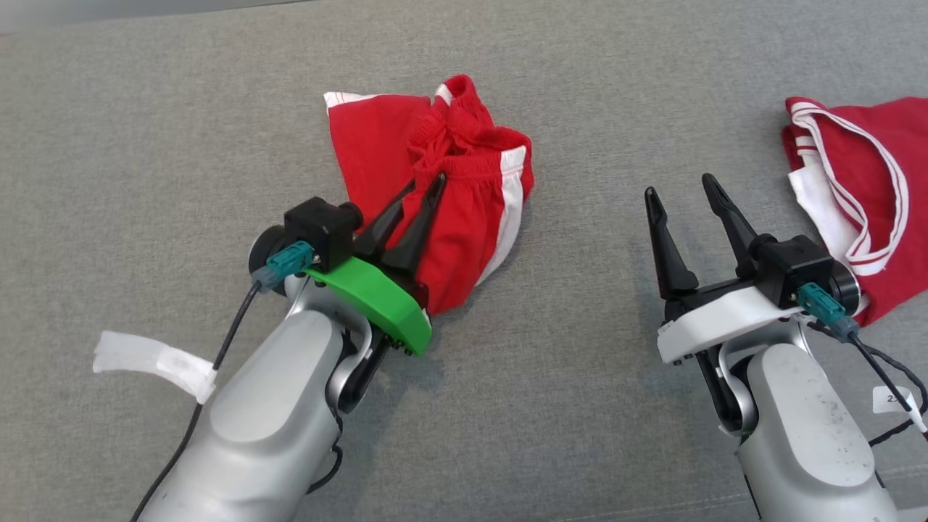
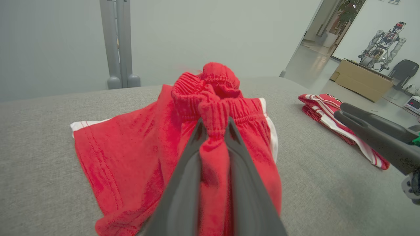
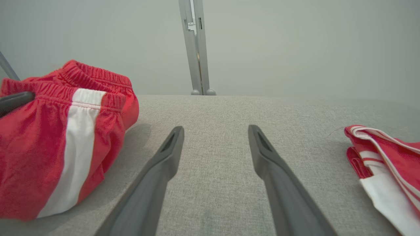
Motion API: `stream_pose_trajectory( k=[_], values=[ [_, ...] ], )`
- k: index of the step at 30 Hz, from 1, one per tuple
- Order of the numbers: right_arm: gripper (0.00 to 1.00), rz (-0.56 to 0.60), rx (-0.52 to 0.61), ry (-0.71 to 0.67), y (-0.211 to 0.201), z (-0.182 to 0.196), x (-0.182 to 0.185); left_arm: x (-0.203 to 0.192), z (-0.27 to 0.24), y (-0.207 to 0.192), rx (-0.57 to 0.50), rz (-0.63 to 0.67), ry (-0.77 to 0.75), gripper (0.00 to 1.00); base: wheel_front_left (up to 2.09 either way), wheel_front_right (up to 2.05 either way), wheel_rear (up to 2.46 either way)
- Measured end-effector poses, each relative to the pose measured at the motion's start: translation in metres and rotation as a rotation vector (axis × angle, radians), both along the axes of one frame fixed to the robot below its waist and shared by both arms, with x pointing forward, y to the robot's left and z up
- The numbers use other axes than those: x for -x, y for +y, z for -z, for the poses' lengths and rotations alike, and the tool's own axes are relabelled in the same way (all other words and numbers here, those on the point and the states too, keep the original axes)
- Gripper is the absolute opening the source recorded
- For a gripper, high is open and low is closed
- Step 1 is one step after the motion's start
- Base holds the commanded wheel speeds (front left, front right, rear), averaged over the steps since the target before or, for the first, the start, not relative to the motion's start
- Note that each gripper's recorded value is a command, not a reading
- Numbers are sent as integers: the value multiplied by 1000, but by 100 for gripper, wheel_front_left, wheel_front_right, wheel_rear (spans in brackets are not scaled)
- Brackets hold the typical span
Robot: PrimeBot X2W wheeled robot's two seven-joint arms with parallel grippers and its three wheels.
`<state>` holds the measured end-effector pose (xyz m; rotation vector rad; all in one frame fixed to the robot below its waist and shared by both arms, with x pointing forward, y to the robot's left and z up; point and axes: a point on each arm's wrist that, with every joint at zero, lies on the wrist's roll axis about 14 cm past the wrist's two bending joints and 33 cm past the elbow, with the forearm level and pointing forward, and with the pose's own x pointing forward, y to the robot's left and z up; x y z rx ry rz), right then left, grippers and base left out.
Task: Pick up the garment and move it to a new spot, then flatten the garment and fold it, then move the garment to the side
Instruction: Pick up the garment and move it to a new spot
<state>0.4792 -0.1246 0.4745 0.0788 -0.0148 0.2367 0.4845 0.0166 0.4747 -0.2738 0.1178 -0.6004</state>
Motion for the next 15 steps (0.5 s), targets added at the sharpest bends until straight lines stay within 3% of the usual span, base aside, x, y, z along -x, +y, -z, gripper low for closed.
stream_pose_trajectory(
  k=[2, 7, 8, 9, 15],
  values=[
    [100, 33, 2, -1, -12, -3, 7, 12, 12, -19, 6, 48, 40, 0, 0, 0, 0],
    [100, 75, 8, -12, -28, -10, 16, 9, 37, -12, -46, 22, 90, 0, 0, 0, 0],
    [100, 86, 9, -14, -32, -11, 17, 6, 38, -9, -55, 10, 87, 35, 0, 0, 0],
    [100, 94, 11, -15, -35, -12, 18, 4, 39, -5, -60, -4, 85, 100, 0, 0, 0],
    [100, 115, 2, -17, -41, -15, 25, -2, 26, 23, -77, -96, 25, 100, 0, 0, 0]
  ],
)
